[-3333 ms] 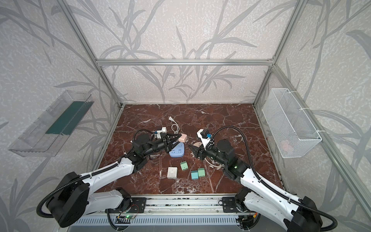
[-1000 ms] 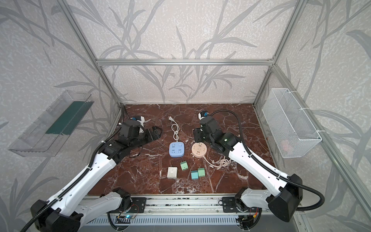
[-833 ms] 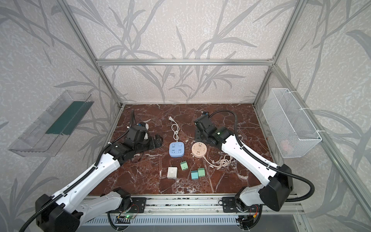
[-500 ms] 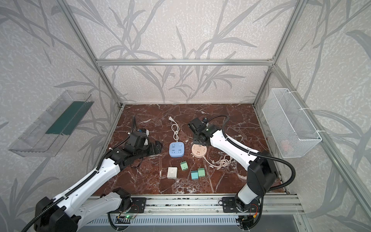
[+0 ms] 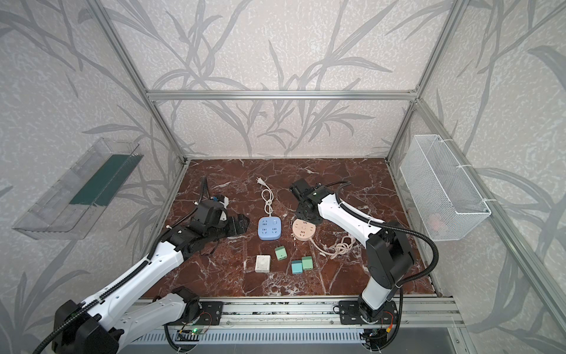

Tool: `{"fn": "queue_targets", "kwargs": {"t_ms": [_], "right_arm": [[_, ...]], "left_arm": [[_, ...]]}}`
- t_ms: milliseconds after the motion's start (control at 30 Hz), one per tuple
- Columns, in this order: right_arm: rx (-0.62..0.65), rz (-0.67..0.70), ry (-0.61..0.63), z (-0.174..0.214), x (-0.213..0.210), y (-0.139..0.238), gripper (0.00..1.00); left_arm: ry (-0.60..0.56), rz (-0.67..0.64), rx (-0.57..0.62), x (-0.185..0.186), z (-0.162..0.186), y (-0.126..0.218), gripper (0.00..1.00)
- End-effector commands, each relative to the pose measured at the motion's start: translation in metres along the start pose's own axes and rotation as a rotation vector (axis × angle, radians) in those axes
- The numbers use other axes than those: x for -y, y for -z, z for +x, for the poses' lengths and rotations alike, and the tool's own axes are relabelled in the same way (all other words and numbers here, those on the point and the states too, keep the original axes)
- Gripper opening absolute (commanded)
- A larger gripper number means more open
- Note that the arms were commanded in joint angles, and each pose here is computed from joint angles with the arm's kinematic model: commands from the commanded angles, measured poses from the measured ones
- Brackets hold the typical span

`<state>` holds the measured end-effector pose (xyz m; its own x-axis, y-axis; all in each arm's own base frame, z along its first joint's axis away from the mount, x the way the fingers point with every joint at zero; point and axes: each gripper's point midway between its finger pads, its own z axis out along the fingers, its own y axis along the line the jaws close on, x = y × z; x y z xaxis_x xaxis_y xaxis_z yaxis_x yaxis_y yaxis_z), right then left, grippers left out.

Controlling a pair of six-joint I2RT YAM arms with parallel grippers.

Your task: Insert the plug

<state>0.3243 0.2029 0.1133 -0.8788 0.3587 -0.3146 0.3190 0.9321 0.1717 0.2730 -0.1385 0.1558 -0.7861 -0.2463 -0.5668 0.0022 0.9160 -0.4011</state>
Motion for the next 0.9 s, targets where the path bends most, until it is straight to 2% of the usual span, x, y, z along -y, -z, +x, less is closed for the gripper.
{"fn": "queue_targets", "kwargs": {"t_ms": [0, 867], "right_arm": [[-0.044, -0.001, -0.021, 0.003, -0.005, -0.006, 0.0], [-0.091, 0.044, 0.016, -0.001, -0.004, -0.037, 0.0]], "left_arm": [[-0.001, 0.016, -0.013, 0.001, 0.005, -0.004, 0.98], [0.001, 0.024, -0.006, 0.001, 0.007, -0.002, 0.98]]}}
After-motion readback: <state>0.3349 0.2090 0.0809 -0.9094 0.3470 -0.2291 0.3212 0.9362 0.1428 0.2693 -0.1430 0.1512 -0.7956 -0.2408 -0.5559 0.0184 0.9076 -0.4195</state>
